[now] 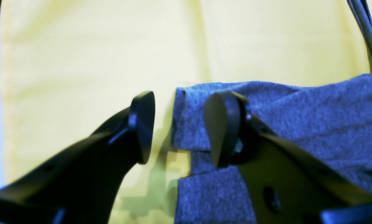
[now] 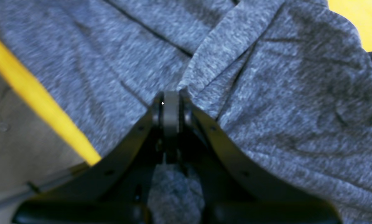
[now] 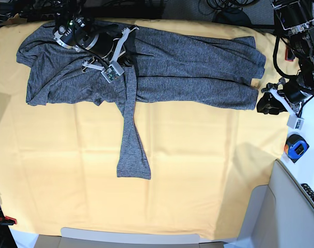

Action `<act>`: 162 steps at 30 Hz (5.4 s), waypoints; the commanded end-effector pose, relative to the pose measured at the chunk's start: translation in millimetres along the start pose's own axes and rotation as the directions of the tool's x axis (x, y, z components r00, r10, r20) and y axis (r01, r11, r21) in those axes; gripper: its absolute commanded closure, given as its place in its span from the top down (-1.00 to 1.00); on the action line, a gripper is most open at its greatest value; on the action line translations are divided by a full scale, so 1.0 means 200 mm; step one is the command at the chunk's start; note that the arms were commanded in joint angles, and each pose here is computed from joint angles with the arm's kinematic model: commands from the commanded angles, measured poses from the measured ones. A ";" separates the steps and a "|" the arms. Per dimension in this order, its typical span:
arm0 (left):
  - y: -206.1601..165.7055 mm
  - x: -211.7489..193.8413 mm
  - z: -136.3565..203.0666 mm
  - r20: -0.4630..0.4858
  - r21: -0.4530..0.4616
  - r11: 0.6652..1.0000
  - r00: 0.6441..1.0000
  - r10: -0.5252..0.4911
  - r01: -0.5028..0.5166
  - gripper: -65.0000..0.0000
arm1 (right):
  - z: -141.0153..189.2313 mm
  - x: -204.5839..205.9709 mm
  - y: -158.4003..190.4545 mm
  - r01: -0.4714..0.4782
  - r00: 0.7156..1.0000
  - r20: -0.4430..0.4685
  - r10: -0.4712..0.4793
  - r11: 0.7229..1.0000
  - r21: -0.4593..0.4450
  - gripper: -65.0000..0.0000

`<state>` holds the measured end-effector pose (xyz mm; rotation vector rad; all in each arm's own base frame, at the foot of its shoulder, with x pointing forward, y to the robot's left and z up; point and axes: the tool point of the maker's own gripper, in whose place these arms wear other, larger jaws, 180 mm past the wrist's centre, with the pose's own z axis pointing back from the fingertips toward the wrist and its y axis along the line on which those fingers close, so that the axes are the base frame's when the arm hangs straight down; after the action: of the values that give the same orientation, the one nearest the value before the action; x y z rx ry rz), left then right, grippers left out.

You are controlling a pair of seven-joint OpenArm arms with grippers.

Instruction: Fold the T-shirt properly

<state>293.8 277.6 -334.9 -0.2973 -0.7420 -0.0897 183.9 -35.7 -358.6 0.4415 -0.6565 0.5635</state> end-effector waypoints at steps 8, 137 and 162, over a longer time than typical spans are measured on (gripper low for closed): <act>0.01 0.08 0.03 0.046 0.006 1.000 0.999 -0.025 0.025 -0.12 | 0.05 -0.01 0.05 0.015 1.000 0.025 -0.017 0.997 0.079 -1.00; 0.25 0.29 0.47 0.271 0.232 0.971 0.962 -0.014 -0.051 -0.12 | -0.70 0.86 0.93 -0.111 0.983 0.175 0.060 0.948 0.298 -1.00; 0.29 -0.15 0.41 -0.031 0.174 0.985 0.999 0.022 -0.016 0.08 | -0.01 1.08 -0.16 0.310 0.784 0.566 -0.255 0.951 -0.002 0.43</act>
<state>223.0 351.4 -324.7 -0.1516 -0.6746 0.0053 341.3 15.4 -239.1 0.5990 -1.0924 0.0918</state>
